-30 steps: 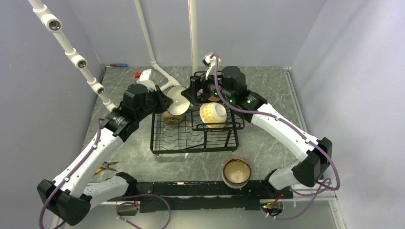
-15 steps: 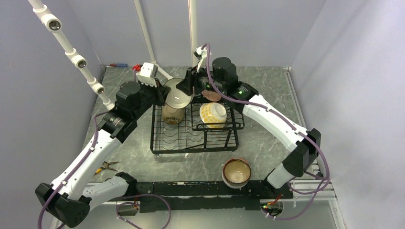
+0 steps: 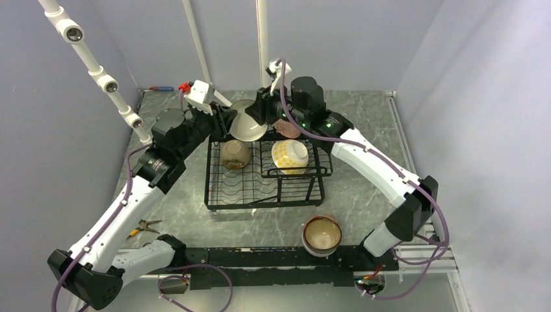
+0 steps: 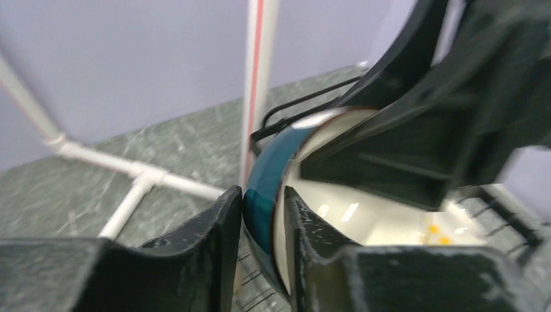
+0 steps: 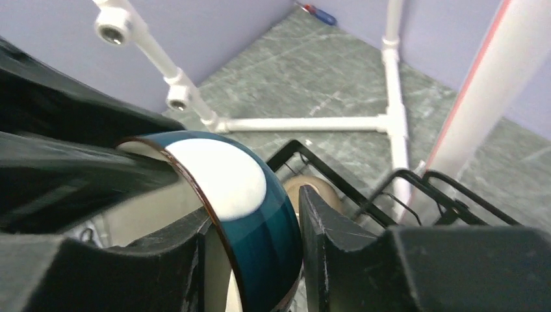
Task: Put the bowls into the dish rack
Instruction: Place the bowl in the dish rack.
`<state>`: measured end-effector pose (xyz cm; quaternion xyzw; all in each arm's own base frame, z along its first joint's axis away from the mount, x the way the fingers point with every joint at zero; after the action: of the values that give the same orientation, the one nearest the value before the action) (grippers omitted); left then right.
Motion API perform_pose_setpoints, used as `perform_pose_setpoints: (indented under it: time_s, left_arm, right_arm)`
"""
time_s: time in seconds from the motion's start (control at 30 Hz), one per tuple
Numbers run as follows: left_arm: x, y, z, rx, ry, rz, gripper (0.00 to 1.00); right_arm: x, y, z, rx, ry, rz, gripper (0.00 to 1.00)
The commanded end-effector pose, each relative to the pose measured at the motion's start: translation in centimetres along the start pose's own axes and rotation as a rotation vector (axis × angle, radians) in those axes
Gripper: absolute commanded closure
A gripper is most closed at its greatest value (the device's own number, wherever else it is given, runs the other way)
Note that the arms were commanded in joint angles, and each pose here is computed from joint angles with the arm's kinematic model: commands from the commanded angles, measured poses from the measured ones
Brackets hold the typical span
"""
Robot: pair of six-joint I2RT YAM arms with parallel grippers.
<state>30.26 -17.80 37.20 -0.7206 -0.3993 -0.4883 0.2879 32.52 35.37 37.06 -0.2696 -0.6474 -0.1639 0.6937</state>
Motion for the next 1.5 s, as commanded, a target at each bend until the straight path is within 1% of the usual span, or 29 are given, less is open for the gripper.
perform_pose_setpoints:
  time_s: [0.0, 0.13, 0.17, 0.2, 0.27, 0.4, 0.43, 0.5, 0.63, 0.7, 0.83, 1.0, 1.13, 1.2, 1.27, 1.3, 1.33, 1.37, 1.43, 1.47]
  left_arm:
    - [6.5, -1.5, -5.4, -0.224, -0.034, -0.189, 0.63]
    - [5.0, -0.6, -4.8, -0.204, -0.097, -0.162, 0.67]
    - [4.5, -0.3, -4.6, -0.199, -0.106, -0.148, 0.67]
    - [4.1, 0.0, -4.5, -0.193, -0.114, -0.132, 0.64]
    - [3.6, 0.3, -4.2, -0.168, -0.133, -0.103, 0.54]
    - [3.3, 0.3, -3.9, -0.122, -0.194, -0.045, 0.24]
    - [2.9, 0.1, -4.0, -0.114, -0.222, -0.013, 0.19]
    - [2.3, -0.1, -4.7, -0.139, -0.267, 0.047, 0.14]
    - [1.1, -0.8, -6.5, -0.238, -0.363, 0.175, 0.11]
    - [0.4, -1.2, -7.7, -0.318, -0.405, 0.227, 0.10]
    - [-0.7, -2.0, -9.7, -0.478, -0.466, 0.307, 0.11]
    - [-1.6, -1.7, -10.1, -0.508, -0.495, 0.368, 0.13]
    - [-1.6, -1.4, -11.1, -0.585, -0.528, 0.400, 0.20]
    - [-1.4, -1.4, -11.3, -0.593, -0.523, 0.401, 0.28]
    - [-0.9, -1.5, -11.0, -0.569, -0.504, 0.368, 0.36]
    - [-0.7, -1.6, -10.9, -0.563, -0.494, 0.346, 0.44]
    - [-0.5, -1.7, -10.7, -0.556, -0.486, 0.320, 0.59]
    - [-0.4, -1.7, -10.5, -0.545, -0.484, 0.298, 0.67]
    - [-0.3, -1.6, -9.8, -0.499, -0.484, 0.259, 0.96]
    - [-0.4, -1.6, -9.5, -0.477, -0.482, 0.246, 0.97]
  right_arm:
    - [1.8, -1.6, -1.9, -0.118, -0.064, -0.105, 1.00]
    - [1.6, -2.4, -3.2, -0.175, -0.075, -0.116, 1.00]
    - [1.3, -2.4, -3.6, -0.184, -0.074, -0.107, 1.00]
    - [1.1, -2.5, -3.9, -0.190, -0.074, -0.101, 1.00]
    - [0.8, -2.9, -4.6, -0.199, -0.074, -0.101, 1.00]
    - [1.2, -4.1, -4.9, -0.208, -0.090, -0.142, 1.00]
    - [1.1, -4.3, -4.9, -0.208, -0.097, -0.141, 1.00]
    - [2.0, -5.0, -4.8, -0.207, -0.124, -0.186, 1.00]
    - [3.5, -6.7, -3.9, -0.180, -0.162, -0.282, 1.00]
    - [4.3, -7.5, -3.0, -0.141, -0.170, -0.328, 1.00]
    - [5.4, -8.3, -1.5, -0.064, -0.171, -0.379, 1.00]
    - [6.5, -8.8, 0.1, 0.028, -0.150, -0.418, 1.00]
    - [6.5, -8.2, 0.7, 0.072, -0.136, -0.409, 1.00]
    - [6.1, -7.7, 0.6, 0.073, -0.128, -0.390, 1.00]
    - [5.9, -7.5, 0.5, 0.068, -0.125, -0.377, 1.00]
    - [5.8, -7.4, 0.3, 0.063, -0.124, -0.373, 1.00]
    - [5.6, -7.4, 0.2, 0.059, -0.121, -0.370, 1.00]
    - [5.6, -7.4, 0.2, 0.054, -0.118, -0.370, 1.00]
    - [5.4, -7.3, 0.1, 0.046, -0.110, -0.369, 1.00]
    - [5.4, -7.4, 0.1, 0.047, -0.108, -0.371, 1.00]
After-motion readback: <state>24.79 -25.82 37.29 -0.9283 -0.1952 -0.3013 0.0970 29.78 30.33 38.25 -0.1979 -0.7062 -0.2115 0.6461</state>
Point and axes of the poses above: each gripper's point midway between its finger pads, its own y axis out along the fingers, its own z axis along the line the jaws close on, x = y × z, the point moved 2 cm from there along -y, back along the fingers, and after that the axes turned 13 degrees about -y, right-handed, at the moved point
